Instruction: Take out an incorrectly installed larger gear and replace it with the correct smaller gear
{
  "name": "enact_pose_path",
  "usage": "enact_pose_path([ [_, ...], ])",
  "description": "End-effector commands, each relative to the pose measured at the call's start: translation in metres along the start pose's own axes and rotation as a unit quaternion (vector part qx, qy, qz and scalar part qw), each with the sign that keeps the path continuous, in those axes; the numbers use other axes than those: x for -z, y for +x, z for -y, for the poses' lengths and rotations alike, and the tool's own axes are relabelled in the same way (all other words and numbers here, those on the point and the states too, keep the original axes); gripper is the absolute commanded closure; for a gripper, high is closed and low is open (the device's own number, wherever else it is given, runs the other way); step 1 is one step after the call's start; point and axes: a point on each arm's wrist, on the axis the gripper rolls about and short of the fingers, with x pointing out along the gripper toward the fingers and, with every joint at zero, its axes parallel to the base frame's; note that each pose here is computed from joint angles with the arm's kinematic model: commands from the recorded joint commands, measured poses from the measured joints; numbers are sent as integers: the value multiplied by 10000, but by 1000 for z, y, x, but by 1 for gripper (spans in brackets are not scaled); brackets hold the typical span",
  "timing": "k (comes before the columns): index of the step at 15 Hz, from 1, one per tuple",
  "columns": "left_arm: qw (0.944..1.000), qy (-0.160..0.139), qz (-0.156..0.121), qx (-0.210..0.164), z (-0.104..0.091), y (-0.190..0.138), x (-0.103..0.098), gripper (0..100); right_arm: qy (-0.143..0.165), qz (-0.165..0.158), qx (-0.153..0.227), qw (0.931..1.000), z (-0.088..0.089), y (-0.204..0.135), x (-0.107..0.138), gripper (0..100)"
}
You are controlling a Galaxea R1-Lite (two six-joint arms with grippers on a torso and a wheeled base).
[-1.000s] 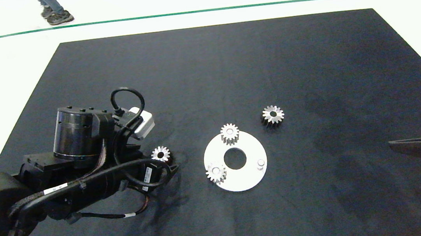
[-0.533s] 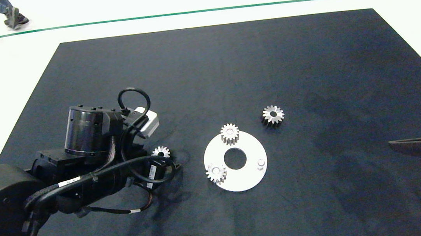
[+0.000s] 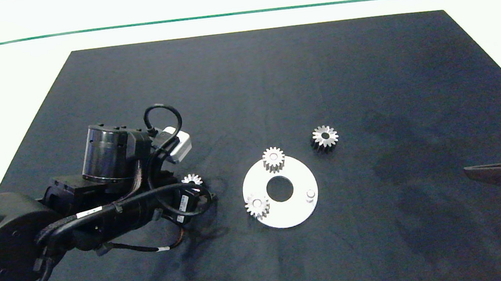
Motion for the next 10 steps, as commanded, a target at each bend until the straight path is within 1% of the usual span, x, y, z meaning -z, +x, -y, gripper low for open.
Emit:
enact_pose_path([
  [1, 10000, -4, -28, -20, -1, 3, 0, 11, -12, -30, -1, 10000, 0, 1, 0, 0],
  [5, 10000, 0, -54, -1, 0, 5, 1, 20, -12, -30, -1, 10000, 0, 1, 0, 0],
  [10, 10000, -3, -31, -6, 0, 5, -1, 29, -13, -37, -1, 10000, 0, 1, 0, 0],
])
